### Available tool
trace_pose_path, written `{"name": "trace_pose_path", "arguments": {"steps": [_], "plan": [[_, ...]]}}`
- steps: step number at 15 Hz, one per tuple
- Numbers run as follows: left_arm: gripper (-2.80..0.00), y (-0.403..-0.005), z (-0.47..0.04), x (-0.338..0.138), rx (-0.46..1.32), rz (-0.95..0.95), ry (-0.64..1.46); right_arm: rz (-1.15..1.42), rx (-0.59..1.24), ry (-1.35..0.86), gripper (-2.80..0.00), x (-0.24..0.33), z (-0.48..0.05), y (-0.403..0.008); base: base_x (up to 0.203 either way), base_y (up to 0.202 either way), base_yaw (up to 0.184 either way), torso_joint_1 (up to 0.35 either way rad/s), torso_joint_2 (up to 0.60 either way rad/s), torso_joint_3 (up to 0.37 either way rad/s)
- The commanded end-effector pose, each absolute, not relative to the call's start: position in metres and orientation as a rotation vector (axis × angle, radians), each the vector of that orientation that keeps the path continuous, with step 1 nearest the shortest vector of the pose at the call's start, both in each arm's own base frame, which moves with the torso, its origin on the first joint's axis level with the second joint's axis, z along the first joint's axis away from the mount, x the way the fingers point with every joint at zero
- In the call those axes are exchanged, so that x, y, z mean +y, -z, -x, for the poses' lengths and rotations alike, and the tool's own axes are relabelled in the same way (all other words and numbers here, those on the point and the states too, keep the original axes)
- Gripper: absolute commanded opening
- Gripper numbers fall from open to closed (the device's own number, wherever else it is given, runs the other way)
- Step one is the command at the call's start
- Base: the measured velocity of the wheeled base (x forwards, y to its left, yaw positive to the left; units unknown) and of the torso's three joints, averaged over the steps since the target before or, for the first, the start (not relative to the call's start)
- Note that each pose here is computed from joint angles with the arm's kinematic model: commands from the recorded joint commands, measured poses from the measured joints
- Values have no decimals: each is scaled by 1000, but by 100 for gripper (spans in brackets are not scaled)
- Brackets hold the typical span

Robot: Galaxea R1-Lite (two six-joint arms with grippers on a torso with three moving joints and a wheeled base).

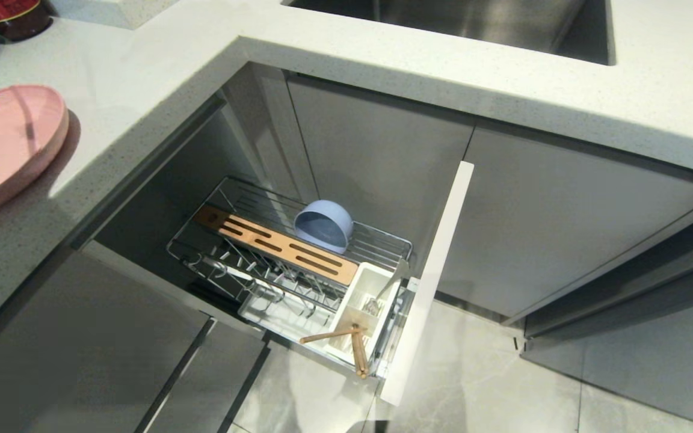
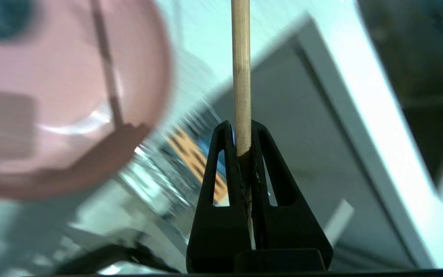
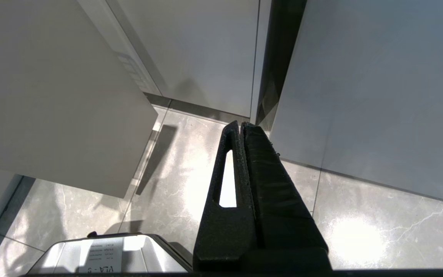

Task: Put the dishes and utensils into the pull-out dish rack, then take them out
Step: Pick up the chopsticks and place it in the cupboard

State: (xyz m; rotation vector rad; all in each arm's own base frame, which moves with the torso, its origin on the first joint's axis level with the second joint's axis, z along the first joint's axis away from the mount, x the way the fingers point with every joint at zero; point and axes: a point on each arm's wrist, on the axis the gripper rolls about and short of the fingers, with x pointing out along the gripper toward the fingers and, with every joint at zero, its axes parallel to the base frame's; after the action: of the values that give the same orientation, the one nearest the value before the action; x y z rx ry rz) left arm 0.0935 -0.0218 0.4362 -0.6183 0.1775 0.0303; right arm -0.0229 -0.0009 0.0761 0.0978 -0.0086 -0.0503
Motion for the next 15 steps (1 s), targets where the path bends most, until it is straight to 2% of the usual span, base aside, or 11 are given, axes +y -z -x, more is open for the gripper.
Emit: {"name": "trace_pose_path", "arguments": {"steps": [1,7,11,15], "plan": [[-280,-433,-85,-33,262,650,127,-98,-13,50,-280,-1,23,-76,0,0,0,0,0,0],[-280,-402,-96,-63,856,650,600,-98,-13,50,-280,-1,23,-76,0,0,0,0,0,0],[-280,-376,-129,-85,1105,575,569,-98,-13,50,-280,-1,23,-76,0,0,0,0,0,0],[-280,-343,-130,-118,1366,255,561,-98,-13,50,-280,-1,23,-76,0,0,0,0,0,0]]}}
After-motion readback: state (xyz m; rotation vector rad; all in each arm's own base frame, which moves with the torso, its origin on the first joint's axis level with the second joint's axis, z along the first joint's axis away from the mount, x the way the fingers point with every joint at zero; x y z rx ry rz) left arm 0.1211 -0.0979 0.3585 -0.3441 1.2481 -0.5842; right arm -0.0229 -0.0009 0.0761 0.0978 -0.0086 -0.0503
